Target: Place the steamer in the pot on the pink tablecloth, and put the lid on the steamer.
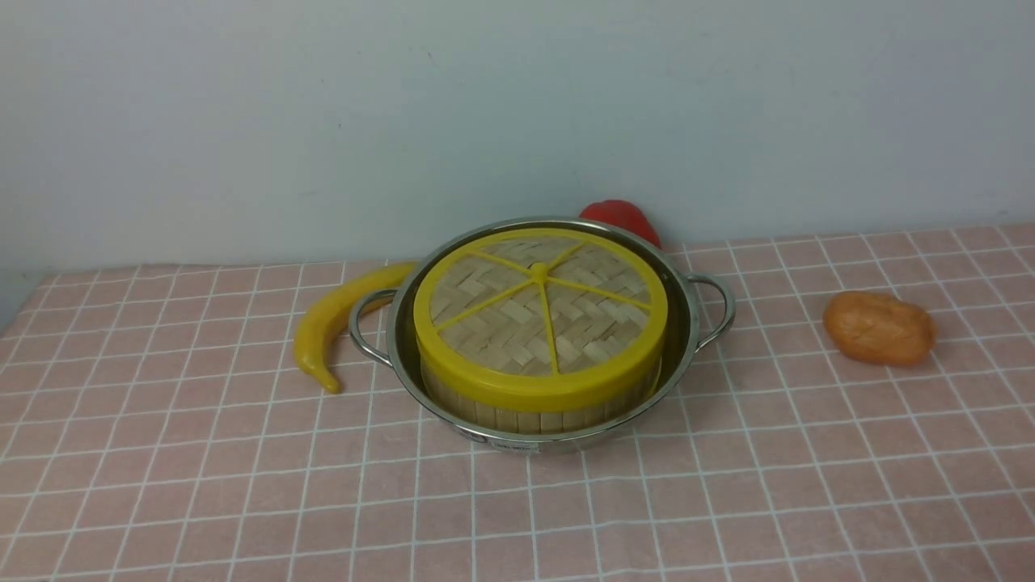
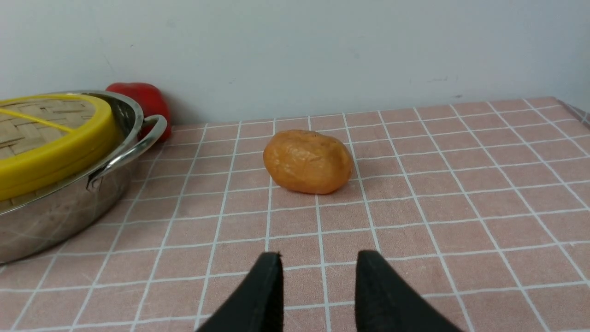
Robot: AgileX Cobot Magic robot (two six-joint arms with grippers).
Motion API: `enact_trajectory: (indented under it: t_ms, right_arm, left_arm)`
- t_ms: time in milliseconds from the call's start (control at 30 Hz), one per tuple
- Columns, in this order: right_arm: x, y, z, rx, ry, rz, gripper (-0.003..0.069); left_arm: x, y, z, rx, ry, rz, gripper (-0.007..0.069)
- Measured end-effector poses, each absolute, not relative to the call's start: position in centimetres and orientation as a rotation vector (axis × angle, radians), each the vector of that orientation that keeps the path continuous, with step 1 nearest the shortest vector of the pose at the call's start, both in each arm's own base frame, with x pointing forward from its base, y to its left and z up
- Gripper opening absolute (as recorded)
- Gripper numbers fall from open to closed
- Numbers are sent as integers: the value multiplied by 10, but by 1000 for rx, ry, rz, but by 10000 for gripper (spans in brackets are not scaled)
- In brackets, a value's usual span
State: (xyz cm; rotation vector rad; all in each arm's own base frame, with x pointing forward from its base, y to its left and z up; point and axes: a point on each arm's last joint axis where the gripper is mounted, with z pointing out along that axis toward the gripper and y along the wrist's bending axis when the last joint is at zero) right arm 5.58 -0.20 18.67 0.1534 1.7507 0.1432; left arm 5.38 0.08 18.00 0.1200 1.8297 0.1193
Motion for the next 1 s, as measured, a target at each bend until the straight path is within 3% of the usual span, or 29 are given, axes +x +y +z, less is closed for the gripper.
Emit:
enact_trajectory:
  t_ms: [1000]
  right_arm:
    - [56,-2,187,150,1751,139,242]
  left_arm:
    - [54,1,180,121,1830,121,123]
